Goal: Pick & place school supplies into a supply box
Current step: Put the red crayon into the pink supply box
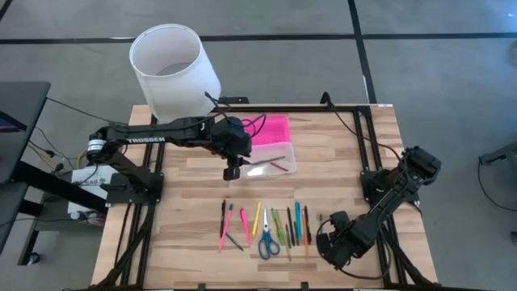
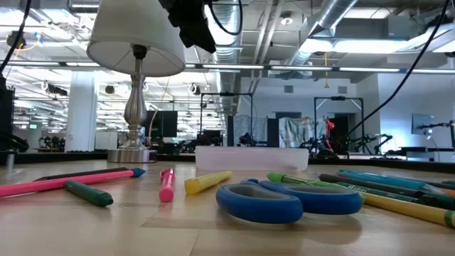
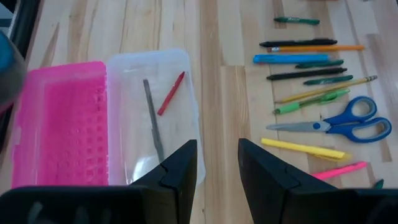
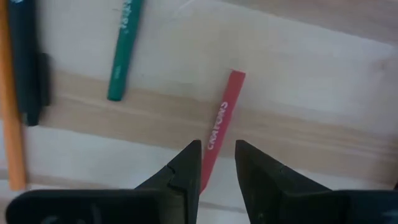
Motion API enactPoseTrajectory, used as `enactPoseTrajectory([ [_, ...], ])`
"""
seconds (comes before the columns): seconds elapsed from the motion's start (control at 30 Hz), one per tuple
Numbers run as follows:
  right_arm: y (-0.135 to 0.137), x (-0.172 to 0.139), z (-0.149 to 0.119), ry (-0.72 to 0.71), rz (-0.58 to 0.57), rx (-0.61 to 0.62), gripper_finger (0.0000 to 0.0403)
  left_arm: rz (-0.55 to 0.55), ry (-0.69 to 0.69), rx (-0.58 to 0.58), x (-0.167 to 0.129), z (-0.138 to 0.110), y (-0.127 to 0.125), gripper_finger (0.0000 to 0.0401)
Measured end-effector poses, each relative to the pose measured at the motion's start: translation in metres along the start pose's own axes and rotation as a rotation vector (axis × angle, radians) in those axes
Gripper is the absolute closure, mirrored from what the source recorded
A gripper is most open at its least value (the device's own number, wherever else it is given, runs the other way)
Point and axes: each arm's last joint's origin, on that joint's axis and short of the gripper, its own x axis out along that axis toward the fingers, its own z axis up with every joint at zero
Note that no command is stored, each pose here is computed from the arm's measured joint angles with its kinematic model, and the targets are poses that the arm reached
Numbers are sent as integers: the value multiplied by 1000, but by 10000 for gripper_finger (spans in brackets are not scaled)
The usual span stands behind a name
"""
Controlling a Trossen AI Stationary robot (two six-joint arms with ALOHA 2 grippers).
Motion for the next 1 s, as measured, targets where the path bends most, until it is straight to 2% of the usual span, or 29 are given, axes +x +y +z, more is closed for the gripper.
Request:
enactPoseTrajectory([
  [0.33,-5,20,4,25,35,-3,310,-4,-2,-21,-1,0,-3,289],
  [0.67,-6,23,5,45,43,-14,311,-12,-1,-19,-1,1,-10,289],
  [1.0,-5,23,4,60,49,-16,343,-12,-1,-23,-1,1,-10,289],
])
